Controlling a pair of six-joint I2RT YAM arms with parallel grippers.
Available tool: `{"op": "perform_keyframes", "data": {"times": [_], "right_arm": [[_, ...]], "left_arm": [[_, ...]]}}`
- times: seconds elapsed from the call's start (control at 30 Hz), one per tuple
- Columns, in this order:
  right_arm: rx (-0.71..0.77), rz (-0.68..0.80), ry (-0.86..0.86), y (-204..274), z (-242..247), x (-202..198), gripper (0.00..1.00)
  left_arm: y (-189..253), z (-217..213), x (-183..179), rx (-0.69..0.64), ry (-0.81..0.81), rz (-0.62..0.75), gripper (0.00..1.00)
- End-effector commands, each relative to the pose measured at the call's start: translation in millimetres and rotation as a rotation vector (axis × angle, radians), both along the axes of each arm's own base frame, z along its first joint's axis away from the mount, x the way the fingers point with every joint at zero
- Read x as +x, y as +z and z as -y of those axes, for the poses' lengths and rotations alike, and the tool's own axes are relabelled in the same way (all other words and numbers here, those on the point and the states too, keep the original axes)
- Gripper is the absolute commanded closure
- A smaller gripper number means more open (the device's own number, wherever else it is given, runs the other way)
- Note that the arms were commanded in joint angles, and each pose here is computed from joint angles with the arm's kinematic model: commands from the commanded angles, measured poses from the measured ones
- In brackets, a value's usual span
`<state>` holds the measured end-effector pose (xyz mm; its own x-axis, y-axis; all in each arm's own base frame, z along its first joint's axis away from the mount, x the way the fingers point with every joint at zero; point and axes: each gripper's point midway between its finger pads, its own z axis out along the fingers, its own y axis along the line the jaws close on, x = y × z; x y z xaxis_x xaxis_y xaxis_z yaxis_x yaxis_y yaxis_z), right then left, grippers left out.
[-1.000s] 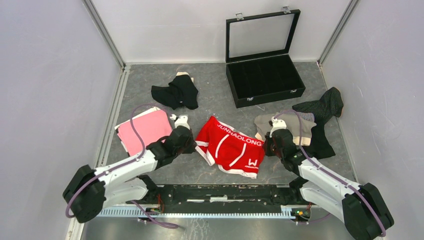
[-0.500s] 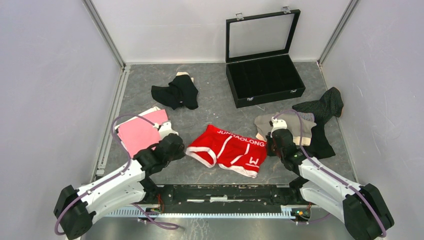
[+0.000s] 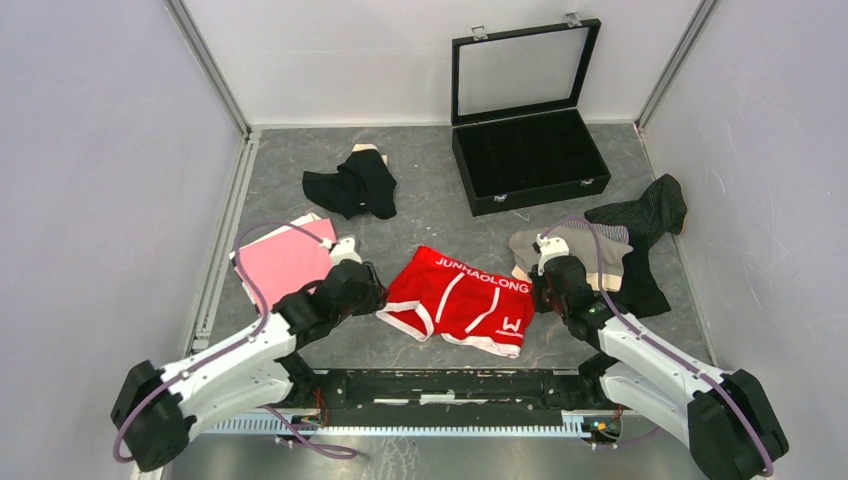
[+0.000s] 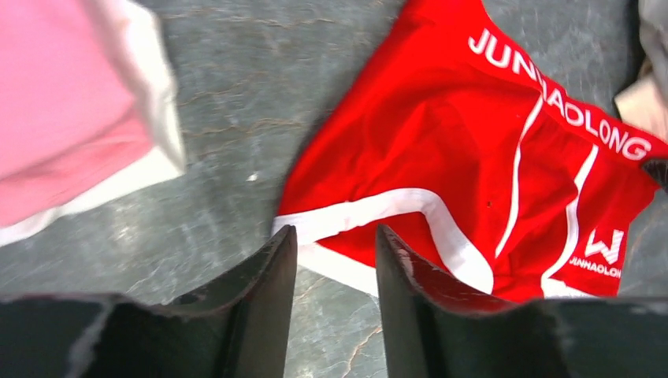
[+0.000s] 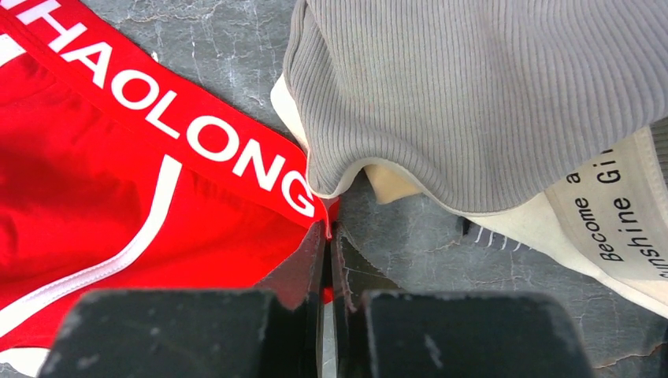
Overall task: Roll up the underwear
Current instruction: Flatten out the underwear at the center of the board.
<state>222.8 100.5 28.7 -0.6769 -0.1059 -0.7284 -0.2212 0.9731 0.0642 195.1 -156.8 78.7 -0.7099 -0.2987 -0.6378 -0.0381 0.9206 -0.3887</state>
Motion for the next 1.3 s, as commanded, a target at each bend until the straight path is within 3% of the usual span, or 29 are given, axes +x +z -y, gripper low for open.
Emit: {"op": "perform_keyframes", "data": {"times": [0.0, 0.5, 0.97, 1.27], "right_arm": [[0.029, 0.047, 0.03, 17, -9, 10, 0.93], [0.03, 0.03, 0.039, 11, -11, 8, 0.93], [0.028, 0.025, 0.041, 7, -10, 7, 0.94], [0.022, 0.021, 0.041, 5, -9, 6, 0.95]], "left_arm": [[19, 48, 12, -0.081, -0.178, 0.054, 0.55], [-14, 52, 30, 0.13, -0.193, 0.017, 0.52], [-36, 47, 34, 0.247, -0.198, -0.013, 0.52], [-48, 38, 38, 0.319, -0.174, -0.022, 0.74]]}}
